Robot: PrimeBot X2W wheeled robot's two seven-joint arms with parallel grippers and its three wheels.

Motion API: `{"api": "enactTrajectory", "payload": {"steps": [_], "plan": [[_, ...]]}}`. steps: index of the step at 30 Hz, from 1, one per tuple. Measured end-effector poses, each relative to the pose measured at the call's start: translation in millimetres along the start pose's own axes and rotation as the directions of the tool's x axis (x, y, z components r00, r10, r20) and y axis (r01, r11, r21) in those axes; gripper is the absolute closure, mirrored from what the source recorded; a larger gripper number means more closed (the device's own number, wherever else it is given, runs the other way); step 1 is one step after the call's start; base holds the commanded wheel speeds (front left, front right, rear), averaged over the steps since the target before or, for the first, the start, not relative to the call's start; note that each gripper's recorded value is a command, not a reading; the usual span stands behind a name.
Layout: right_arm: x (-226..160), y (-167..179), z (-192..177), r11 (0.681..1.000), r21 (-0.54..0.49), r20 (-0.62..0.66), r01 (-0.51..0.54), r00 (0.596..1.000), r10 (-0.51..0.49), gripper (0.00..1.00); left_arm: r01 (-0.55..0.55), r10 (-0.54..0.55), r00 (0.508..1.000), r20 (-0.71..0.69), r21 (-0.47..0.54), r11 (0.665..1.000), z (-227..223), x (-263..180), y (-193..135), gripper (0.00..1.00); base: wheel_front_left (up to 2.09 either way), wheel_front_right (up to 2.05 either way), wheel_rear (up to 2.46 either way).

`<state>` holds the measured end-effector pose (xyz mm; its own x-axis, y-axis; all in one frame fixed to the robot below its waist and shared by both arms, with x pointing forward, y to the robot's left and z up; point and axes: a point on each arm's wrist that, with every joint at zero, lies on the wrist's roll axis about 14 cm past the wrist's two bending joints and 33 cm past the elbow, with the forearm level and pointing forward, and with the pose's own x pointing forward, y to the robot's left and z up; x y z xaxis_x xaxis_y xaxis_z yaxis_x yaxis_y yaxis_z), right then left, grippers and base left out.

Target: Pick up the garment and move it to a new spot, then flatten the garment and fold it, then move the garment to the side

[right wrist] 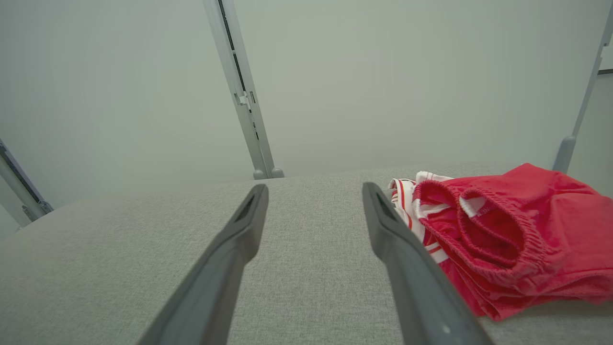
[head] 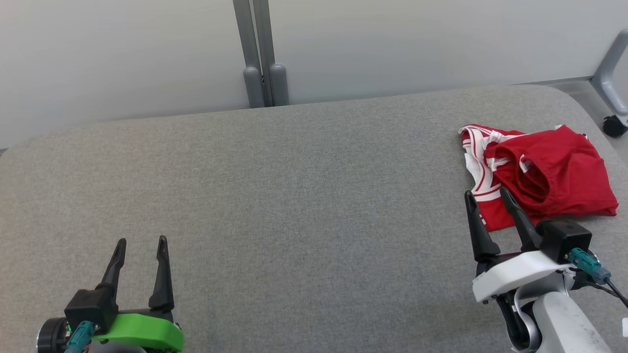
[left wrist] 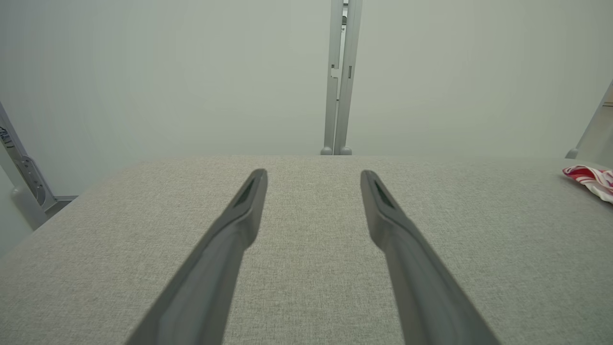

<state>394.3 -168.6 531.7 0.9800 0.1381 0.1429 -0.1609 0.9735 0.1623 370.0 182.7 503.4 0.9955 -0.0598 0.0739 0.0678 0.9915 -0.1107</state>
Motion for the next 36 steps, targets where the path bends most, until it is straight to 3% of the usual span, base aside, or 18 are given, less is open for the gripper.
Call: {"api": "enactTrajectory", "payload": {"steps": [18, 19, 24, 36], "plan": [[0.6, -0.1, -2.9, 1.0, -0.003, -0.011, -0.001, 1.0, 0.001, 0.0, 0.003, -0.003, 1.0, -0.009, -0.001, 1.0, -3.0, -0.1, -1.6, 0.0, 0.0, 0.0, 0.0], [-0.2, 0.1, -4.7, 1.0, -0.001, -0.016, 0.0, 1.0, 0.0, 1.0, 0.003, -0.003, 1.0, -0.014, -0.003, 1.0, -4.8, -0.8, -1.7, 1.0, 0.0, 0.0, 0.0], [-14.4, -1.4, -30.0, 0.999, 0.031, -0.094, 0.025, 0.995, -0.022, 1.0, -0.014, 0.011, 0.996, -0.089, -0.034, 0.999, -26.2, -10.2, -0.2, 1.0, 0.0, 0.0, 0.0], [-14.0, -12.6, -29.9, 0.965, 0.236, -0.111, 0.113, 0.99, -0.089, 1.0, -0.096, 0.068, 0.991, -0.119, -0.243, 0.965, -30.0, -10.8, 9.6, 1.0, 0.0, 0.0, 0.0]]}}
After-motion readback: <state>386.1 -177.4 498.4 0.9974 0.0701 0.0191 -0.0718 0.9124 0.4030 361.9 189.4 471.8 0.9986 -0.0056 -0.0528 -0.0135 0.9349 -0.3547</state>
